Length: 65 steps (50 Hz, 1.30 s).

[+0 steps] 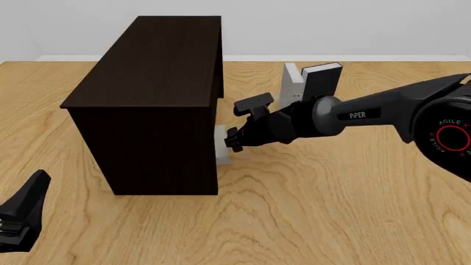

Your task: Pick up the book on the right and place it under the cabinet shelf.

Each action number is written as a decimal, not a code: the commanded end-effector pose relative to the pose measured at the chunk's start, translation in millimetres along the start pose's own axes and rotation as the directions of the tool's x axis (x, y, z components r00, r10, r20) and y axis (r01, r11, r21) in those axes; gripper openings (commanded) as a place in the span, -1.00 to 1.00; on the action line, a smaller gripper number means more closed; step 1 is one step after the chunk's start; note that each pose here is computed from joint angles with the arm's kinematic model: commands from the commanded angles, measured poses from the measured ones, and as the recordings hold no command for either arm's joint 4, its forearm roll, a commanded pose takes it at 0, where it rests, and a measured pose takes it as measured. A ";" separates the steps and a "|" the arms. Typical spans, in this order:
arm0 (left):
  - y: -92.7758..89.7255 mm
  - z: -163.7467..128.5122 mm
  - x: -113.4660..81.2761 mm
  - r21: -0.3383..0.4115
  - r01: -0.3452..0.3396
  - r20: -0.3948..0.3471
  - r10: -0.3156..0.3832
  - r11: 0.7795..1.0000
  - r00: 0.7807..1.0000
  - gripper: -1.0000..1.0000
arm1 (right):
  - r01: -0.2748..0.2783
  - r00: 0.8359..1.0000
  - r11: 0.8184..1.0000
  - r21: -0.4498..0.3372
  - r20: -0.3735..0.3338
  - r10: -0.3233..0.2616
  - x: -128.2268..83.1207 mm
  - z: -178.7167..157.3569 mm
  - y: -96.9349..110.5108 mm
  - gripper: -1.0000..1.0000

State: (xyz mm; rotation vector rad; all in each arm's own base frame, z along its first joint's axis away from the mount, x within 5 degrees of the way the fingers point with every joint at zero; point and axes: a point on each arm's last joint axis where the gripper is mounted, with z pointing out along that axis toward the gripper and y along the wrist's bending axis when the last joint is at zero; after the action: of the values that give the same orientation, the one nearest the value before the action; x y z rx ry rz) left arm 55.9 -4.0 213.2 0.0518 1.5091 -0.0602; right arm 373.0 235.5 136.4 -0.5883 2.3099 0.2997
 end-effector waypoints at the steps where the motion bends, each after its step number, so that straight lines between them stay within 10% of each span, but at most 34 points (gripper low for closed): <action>1: -0.2 0.0 0.0 0.003 0.001 -0.001 -0.001 1.000 1.000 1.00 | -0.047 0.998 0.998 -0.051 0.027 0.048 1.3 5.0 28.1 1.00; 29: -0.2 0.1 0.6 0.003 0.001 -0.004 -0.001 1.000 1.000 1.00 | -0.068 0.997 0.997 0.037 0.028 0.067 4.7 -8.0 -25.4 1.00; 65: -0.2 0.1 0.4 0.003 0.001 -0.004 -0.001 1.000 1.000 1.00 | 0.011 0.965 0.993 0.117 0.260 -0.042 -19.8 -156.9 -50.3 1.00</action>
State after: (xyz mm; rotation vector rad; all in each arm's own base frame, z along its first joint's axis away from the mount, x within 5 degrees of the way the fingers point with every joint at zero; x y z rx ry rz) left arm 56.0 -4.2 212.8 0.0540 1.5114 -0.0633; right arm 338.0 151.8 234.1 -0.5836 2.1081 0.1722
